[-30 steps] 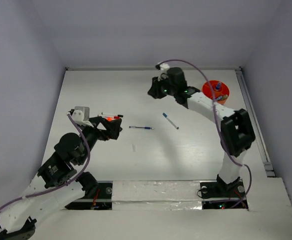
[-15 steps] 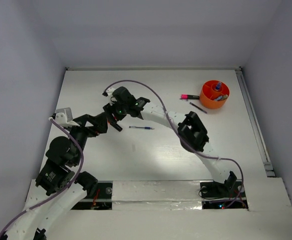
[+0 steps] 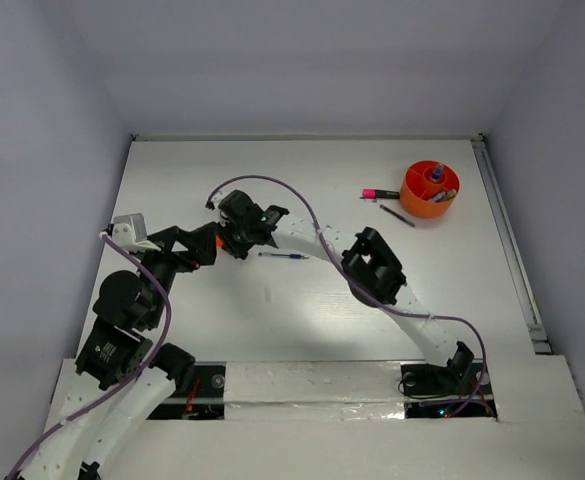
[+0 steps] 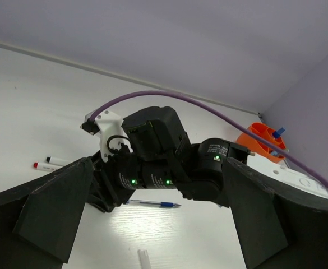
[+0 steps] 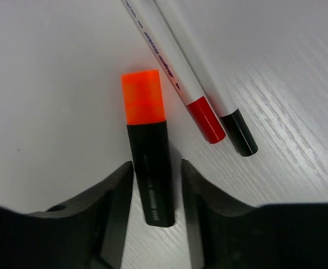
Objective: Sort the stationery into containers
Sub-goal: Pick up the stationery from the center of the board.
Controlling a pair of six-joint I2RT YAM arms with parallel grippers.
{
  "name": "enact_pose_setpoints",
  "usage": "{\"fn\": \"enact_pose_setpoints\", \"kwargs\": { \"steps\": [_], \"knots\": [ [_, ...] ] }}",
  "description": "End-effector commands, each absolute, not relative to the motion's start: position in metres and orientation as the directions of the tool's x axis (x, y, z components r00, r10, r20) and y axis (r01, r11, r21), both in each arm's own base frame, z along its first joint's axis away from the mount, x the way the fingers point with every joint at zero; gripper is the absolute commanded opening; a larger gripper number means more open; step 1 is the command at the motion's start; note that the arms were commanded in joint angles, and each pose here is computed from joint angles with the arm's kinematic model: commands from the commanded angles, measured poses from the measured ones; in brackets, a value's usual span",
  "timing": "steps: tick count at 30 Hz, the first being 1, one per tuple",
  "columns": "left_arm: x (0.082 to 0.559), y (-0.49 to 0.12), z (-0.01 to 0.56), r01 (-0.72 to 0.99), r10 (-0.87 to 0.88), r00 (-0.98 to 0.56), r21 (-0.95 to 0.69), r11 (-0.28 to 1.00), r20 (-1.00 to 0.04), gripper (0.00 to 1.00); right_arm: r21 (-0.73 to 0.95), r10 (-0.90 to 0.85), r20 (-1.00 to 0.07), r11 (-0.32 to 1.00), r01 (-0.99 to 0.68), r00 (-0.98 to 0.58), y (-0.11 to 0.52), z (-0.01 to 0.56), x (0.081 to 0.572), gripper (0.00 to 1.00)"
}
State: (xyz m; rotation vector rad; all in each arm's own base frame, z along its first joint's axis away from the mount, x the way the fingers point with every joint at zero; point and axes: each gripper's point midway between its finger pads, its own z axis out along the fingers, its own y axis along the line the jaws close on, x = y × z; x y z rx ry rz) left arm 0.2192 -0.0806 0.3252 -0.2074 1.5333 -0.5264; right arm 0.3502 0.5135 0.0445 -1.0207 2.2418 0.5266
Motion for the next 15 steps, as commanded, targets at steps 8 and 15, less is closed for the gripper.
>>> {"fn": "enact_pose_setpoints", "kwargs": {
  "steps": [8, 15],
  "knots": [
    [0.222, -0.084, 0.339, 0.24, -0.475, -0.004, -0.462, 0.854, -0.88, 0.99, 0.09, -0.573, -0.637, 0.61, -0.788, -0.516, 0.488, 0.026, 0.298, 0.26],
    [0.223, -0.083, 0.339, 0.244, -0.475, -0.004, -0.461, 0.853, -0.88, 0.99, 0.168, -0.545, -0.624, 0.607, -0.777, -0.56, 0.474, 0.044, 0.27, 0.33]
  ]
}}
